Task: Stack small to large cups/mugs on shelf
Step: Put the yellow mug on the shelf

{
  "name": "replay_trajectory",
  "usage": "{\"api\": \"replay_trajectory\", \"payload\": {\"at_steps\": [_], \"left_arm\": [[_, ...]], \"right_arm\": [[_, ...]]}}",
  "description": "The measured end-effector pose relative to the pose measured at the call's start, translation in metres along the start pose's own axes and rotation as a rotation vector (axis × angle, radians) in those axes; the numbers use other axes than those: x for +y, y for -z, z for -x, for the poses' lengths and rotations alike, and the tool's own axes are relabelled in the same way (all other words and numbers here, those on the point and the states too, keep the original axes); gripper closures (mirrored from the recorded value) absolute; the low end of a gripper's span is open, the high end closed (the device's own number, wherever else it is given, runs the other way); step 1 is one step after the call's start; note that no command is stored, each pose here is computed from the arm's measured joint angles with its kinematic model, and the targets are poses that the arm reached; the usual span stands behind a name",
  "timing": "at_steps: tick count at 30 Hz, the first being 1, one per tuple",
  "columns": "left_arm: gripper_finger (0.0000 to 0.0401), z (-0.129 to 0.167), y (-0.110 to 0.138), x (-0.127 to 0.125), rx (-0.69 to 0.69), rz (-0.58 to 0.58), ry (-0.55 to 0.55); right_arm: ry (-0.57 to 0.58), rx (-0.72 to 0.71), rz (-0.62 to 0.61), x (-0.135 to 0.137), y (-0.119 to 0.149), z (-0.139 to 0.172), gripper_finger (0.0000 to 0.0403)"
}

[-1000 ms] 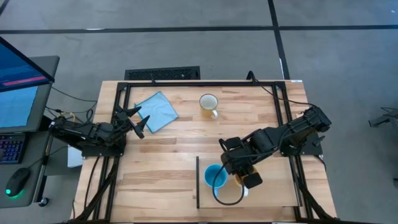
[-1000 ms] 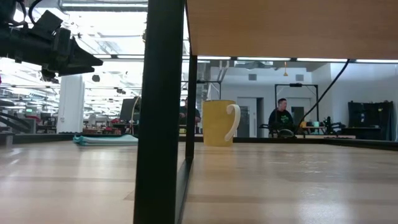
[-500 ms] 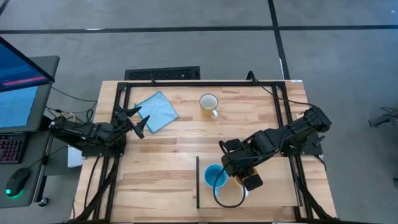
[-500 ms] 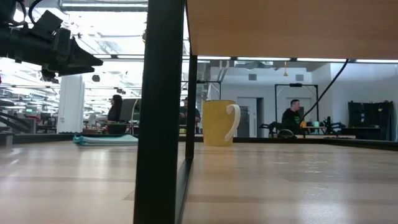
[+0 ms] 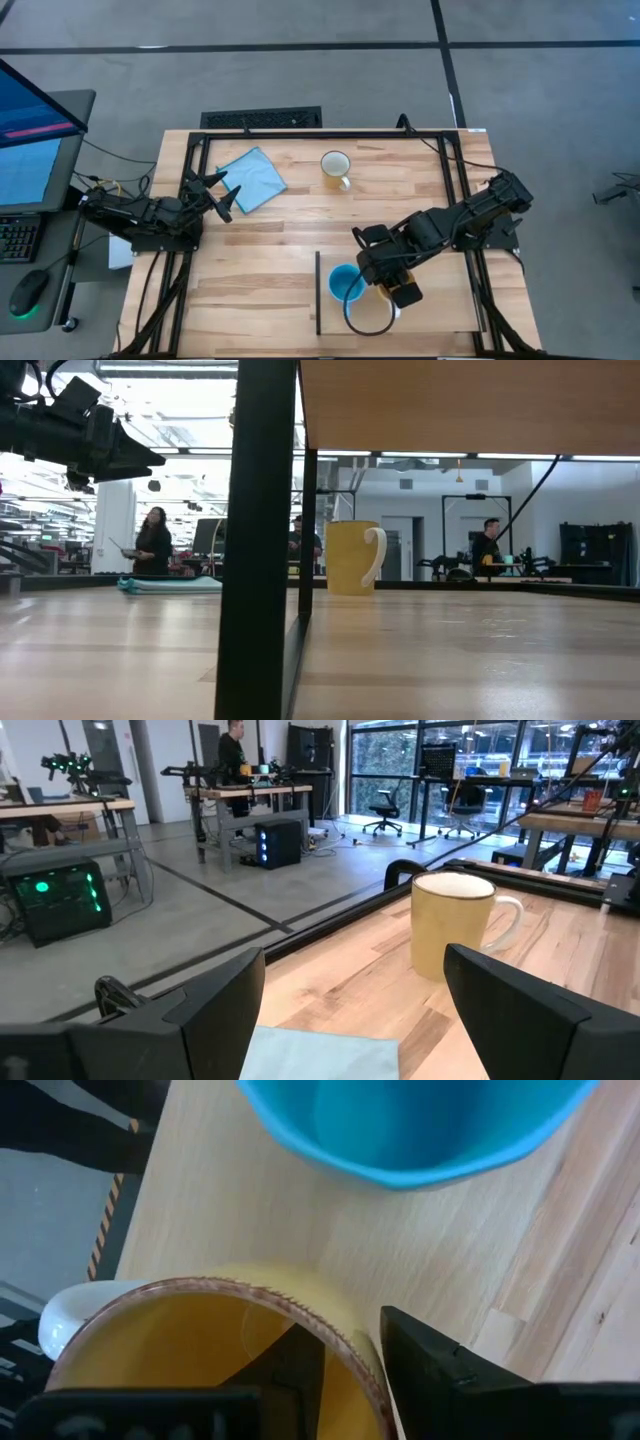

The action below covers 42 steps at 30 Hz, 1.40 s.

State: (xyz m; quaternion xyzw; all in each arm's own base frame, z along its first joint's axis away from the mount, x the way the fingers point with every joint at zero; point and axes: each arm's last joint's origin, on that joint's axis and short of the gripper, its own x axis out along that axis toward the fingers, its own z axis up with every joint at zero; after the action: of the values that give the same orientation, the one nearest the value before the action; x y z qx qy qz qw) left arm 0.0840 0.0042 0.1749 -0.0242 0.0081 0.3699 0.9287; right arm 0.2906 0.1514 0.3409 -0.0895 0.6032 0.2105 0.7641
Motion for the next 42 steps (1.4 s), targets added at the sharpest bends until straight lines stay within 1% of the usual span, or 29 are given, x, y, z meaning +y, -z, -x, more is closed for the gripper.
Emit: {"api": "replay_trajectory", "payload": {"at_steps": [9,13,16,23,25,27,31,36,38,42], "left_arm": [[0.01,0.0,0.0,0.0,0.0,0.0,0.0],[0.01,0.0,0.0,0.0,0.0,0.0,0.0],[0.01,0.0,0.0,0.0,0.0,0.0,0.0],[0.01,0.0,0.0,0.0,0.0,0.0,0.0],[0.01,0.0,0.0,0.0,0.0,0.0,0.0],[0.01,0.0,0.0,0.0,0.0,0.0,0.0],[0.01,0.0,0.0,0.0,0.0,0.0,0.0],[0.01,0.0,0.0,0.0,0.0,0.0,0.0],[0.01,0.0,0.0,0.0,0.0,0.0,0.0],[0.01,0.0,0.0,0.0,0.0,0.0,0.0]], "right_arm": [[0.0,0.0,-0.001,0.0,0.0,0.0,0.0278],[0.0,0.0,-0.011,0.0,0.0,0.0,0.0269],[0.0,0.0,-0.018,0.0,0.0,0.0,0.0249],[0.003,0.033,-0.036,-0.001,0.003,0.002,0.0179],[0.005,0.045,-0.035,-0.002,0.004,0.008,0.0168],[0.003,0.021,-0.03,-0.001,0.003,0.018,0.0163],[0.0,-0.035,-0.022,0.002,0.001,0.042,0.0164],[0.006,-0.061,-0.027,0.002,0.004,0.064,0.0167],[0.027,-0.078,-0.041,-0.003,0.004,0.071,0.0168],[0.137,-0.114,-0.093,-0.021,0.005,0.084,0.0168]]}}
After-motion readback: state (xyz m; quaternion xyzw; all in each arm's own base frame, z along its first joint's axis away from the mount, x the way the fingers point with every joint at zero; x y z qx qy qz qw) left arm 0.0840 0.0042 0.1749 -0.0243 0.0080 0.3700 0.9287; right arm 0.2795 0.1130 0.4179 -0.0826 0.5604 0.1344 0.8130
